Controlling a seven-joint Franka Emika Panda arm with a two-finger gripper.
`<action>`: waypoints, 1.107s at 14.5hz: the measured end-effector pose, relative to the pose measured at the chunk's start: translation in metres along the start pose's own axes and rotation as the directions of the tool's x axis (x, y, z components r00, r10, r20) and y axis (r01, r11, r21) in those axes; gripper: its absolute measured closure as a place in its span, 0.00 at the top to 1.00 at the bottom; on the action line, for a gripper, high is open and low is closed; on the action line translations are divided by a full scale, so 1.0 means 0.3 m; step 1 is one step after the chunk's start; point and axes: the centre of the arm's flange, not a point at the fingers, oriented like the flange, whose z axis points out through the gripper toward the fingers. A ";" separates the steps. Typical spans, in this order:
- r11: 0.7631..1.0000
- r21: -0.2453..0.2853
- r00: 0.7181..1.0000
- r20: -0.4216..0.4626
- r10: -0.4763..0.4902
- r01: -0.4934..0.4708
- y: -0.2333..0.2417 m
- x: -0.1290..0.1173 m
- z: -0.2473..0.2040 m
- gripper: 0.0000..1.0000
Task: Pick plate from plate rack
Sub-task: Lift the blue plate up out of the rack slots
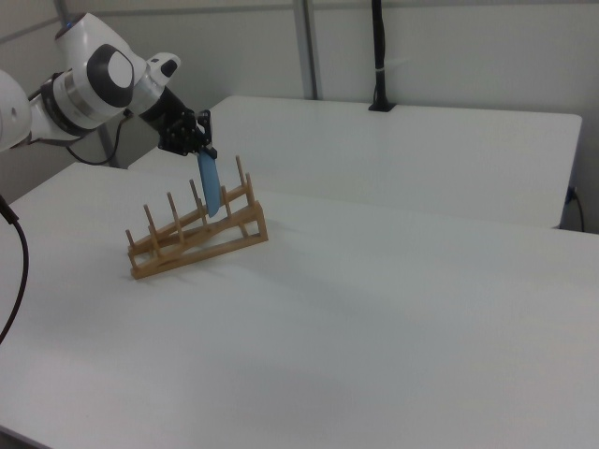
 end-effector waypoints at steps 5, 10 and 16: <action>0.997 -0.010 0.996 -0.039 0.078 -0.079 0.049 0.014 -0.068 0.09; 0.946 0.069 0.941 -0.105 0.321 -0.316 0.141 0.045 -0.175 0.09; 0.792 0.240 0.801 -0.085 0.593 -0.561 0.417 -0.031 -0.219 0.09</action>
